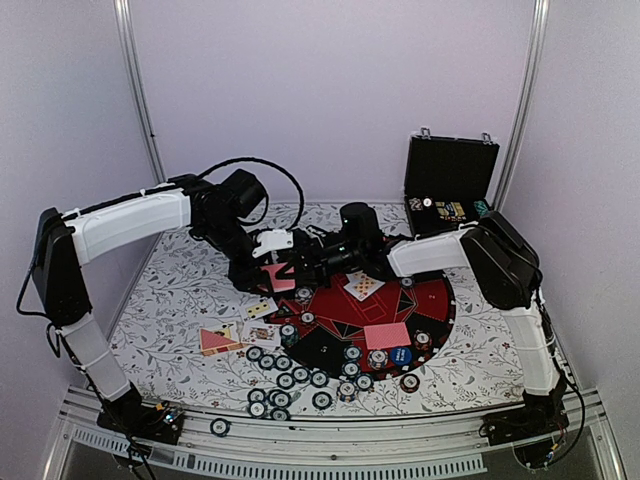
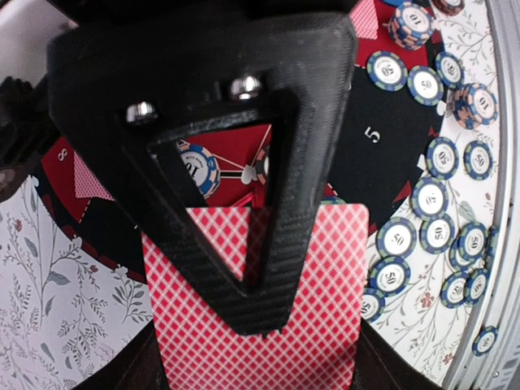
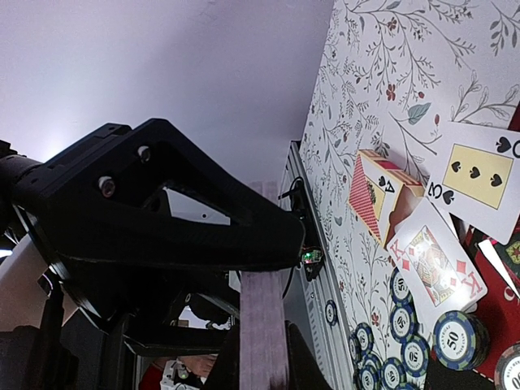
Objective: Distribute texas hold em gaming equipment
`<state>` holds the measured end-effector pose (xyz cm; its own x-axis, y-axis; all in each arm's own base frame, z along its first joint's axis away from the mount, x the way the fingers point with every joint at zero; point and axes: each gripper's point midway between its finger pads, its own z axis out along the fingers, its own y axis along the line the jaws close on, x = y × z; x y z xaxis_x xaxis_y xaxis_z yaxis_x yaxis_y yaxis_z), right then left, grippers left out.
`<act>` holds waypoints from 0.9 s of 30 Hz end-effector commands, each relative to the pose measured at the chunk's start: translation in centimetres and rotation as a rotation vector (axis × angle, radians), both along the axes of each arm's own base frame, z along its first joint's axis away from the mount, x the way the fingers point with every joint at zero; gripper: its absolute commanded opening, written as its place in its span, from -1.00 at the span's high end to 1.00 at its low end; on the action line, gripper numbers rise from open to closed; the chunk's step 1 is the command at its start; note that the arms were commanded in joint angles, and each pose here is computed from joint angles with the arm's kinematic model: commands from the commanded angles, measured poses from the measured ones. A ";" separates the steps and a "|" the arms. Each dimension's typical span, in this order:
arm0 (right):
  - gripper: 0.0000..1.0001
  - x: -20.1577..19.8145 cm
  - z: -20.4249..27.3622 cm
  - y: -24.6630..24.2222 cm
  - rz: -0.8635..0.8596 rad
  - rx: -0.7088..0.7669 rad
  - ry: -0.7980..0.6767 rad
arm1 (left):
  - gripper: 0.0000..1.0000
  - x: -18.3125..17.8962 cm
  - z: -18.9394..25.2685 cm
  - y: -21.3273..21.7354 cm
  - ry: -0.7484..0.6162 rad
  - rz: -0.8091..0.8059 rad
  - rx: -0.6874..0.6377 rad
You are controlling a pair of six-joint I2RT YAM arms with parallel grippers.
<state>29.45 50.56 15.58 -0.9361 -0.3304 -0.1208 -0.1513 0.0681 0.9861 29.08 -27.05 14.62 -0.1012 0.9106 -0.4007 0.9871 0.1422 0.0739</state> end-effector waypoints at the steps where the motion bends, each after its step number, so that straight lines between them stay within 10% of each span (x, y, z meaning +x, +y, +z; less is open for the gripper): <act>1: 0.87 1.4 1.2 -1.6 -0.046 -0.003 -0.017 | 0.01 -0.3 0.5 0.3 0.009 0.003 0.012; 10: 0.85 1.4 0.9 -2.1 -0.050 -0.009 -0.015 | 0.03 -0.5 0.3 0.4 0.013 0.002 0.015; 21: 0.13 1.7 1.0 -1.2 -0.075 -0.047 -0.052 | 0.03 -0.3 0.5 0.1 0.012 0.006 0.004; 27: 0.08 1.2 0.8 0.4 -0.050 -0.048 -0.053 | 0.03 0.0 0.5 0.1 0.005 0.011 0.009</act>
<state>31.03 49.58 15.42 -0.9535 -0.2775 -0.1174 -0.1612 0.1407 0.9768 28.62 -26.70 14.36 -0.1113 0.9189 -0.3785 0.9876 0.1447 0.0606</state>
